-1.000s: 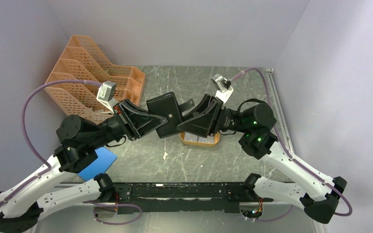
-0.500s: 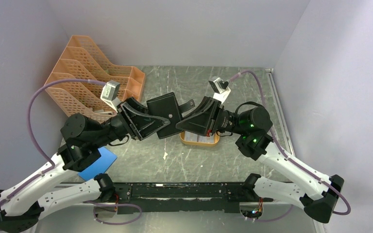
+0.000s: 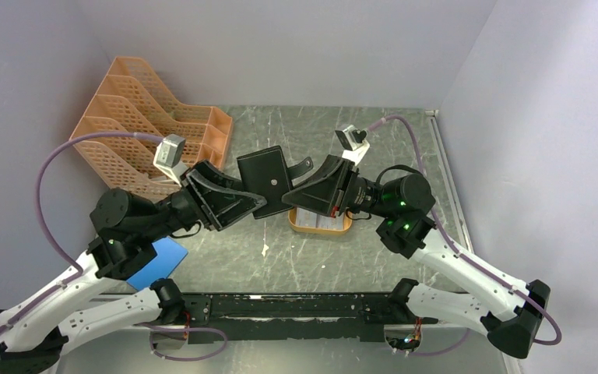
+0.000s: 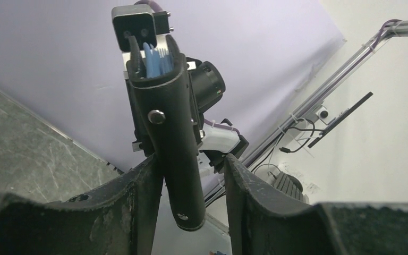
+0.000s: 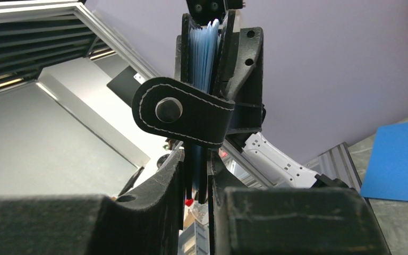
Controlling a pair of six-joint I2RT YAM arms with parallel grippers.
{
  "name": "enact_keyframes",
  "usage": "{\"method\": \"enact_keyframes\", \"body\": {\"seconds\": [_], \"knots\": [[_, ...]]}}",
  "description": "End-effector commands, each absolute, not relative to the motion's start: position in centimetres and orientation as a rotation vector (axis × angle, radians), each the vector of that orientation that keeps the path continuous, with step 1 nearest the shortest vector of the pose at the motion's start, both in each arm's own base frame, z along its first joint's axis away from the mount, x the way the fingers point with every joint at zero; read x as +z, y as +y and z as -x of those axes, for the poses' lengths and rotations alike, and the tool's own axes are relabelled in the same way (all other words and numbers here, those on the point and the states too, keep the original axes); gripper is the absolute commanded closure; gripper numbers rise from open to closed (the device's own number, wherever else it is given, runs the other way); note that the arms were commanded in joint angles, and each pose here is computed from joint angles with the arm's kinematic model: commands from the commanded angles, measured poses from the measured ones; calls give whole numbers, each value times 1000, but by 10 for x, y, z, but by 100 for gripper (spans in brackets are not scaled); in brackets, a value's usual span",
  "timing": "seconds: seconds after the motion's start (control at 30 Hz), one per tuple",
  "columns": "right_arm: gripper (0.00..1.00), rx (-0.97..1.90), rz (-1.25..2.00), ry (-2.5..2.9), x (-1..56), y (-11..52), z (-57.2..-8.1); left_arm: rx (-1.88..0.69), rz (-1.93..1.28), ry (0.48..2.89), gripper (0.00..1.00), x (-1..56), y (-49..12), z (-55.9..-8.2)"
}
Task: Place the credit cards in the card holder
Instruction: Close the card holder.
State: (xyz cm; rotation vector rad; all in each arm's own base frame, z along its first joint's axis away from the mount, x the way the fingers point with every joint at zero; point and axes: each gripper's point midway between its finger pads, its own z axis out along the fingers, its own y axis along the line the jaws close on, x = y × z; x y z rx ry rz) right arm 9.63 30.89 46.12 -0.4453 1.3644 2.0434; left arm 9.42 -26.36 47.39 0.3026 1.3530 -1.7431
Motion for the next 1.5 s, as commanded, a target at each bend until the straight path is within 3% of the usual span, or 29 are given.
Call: {"method": "enact_keyframes", "body": {"seconds": [0.0, 0.17, 0.3, 0.43, 0.6, 0.7, 0.73, 0.83, 0.87, 1.1, 1.47], "knots": [[100, 2055, 439, 1284, 477, 300, -91, -1736, -319, 1306, 52, 480, -257, -90], [100, 2055, 444, 1292, 476, 301, -91, -1735, -318, 1308, 62, 480, -258, -91], [100, 2054, 458, 1298, 475, 302, -90, -1736, -327, 1316, 54, 480, -262, -92], [100, 2051, 467, 1300, 475, 303, -90, -1742, -335, 1315, 55, 481, -264, -91], [100, 2047, 476, 1305, 475, 304, -89, -1740, -344, 1316, 73, 480, -266, -92], [100, 2034, 489, 1313, 473, 304, -89, -1732, -342, 1319, 94, 480, -266, -93], [93, 2019, 496, 1320, 472, 304, -89, -1721, -328, 1326, 95, 479, -265, -95], [50, 1899, 506, 1350, 471, 298, -93, -1674, -271, 1354, 95, 475, -259, -103], [35, 1706, 496, 1374, 469, 286, -104, -1605, -211, 1400, 95, 467, -250, -112], [28, 1226, 265, 1498, 452, 229, -151, -1458, -126, 1496, 95, 447, -235, -128], [27, 1116, 226, 1477, 458, 224, -171, -1397, -182, 1513, 95, 439, -236, -130]]}}
